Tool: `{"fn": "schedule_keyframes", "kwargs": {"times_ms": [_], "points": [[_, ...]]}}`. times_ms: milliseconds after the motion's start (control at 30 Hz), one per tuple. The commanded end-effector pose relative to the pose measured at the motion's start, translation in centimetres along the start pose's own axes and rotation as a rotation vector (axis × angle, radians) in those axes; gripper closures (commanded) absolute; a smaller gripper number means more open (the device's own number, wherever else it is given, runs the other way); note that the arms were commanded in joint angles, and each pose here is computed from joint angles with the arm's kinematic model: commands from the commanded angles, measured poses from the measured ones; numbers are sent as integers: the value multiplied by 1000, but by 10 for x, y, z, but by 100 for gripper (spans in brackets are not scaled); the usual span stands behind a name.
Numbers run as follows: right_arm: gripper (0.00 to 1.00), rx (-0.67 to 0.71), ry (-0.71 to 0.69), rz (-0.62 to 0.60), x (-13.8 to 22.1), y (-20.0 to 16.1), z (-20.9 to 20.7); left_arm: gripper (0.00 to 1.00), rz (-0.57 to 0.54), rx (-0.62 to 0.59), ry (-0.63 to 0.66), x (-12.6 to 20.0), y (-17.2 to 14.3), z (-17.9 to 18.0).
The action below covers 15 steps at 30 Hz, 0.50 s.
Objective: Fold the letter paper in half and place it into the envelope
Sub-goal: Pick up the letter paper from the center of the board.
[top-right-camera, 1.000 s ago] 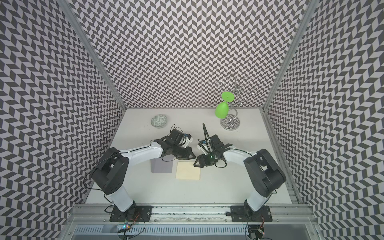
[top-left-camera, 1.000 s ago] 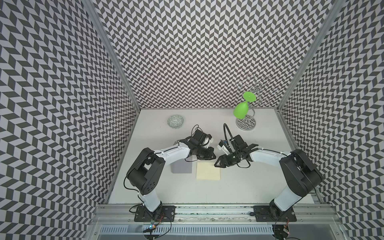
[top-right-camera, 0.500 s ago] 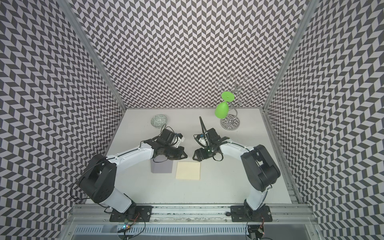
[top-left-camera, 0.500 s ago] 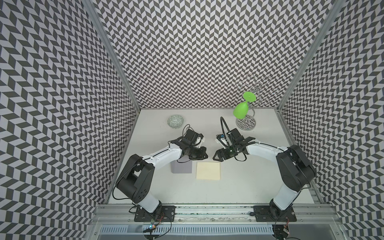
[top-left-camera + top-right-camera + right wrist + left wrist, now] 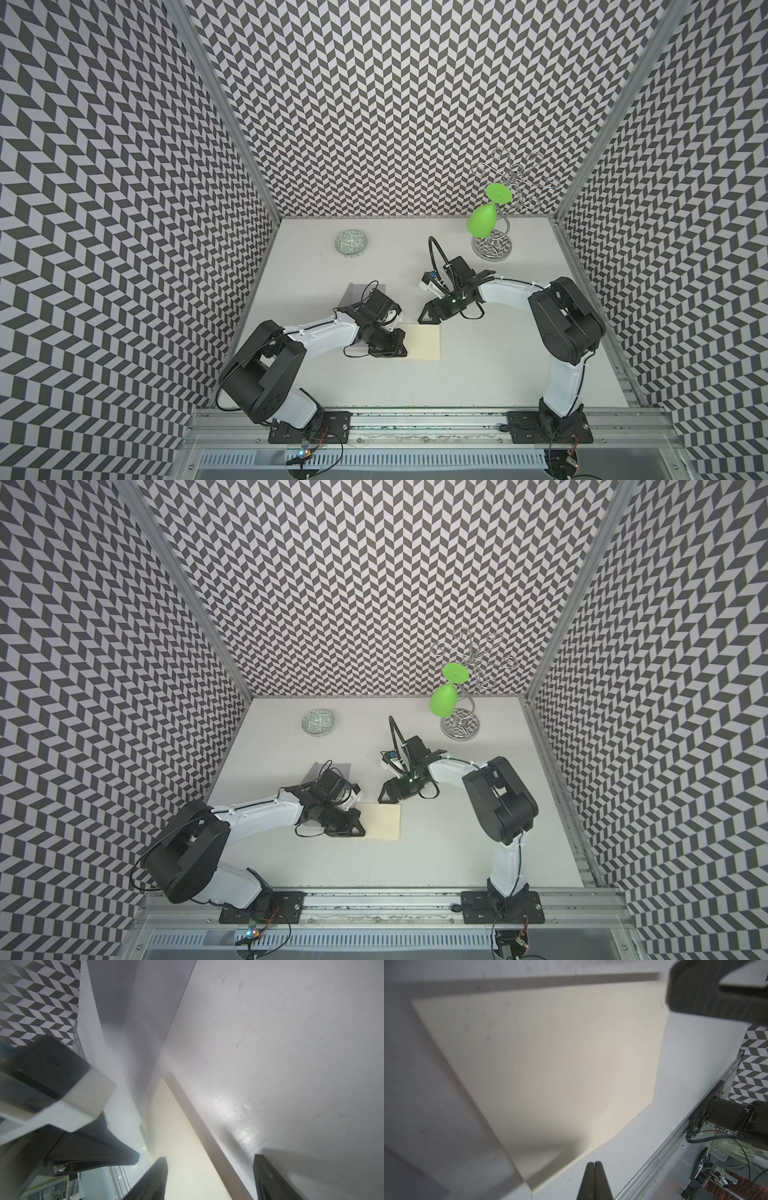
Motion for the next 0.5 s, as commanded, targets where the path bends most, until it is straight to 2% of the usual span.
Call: {"fn": "schedule_keyframes", "kwargs": {"times_ms": [0, 267, 467], "points": [[33, 10, 15, 119, -21, -18, 6, 97, 8, 2, -5, -9, 0, 7], [34, 38, -8, 191, -32, -28, 14, 98, 1, 8, 67, -19, -1, 24], [50, 30, 12, 199, -33, -29, 16, 98, -35, -4, 91, -18, 6, 22]]}}
Point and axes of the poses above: each gripper's point midway between its finger pads, its own x axis back along the fingers, its own z axis along the line the jaws close on, y = z × x, the point moved 9 cm from there along x, back along the fingers, and after that the axes turned 15 degrees about x, right-handed, at the moved point
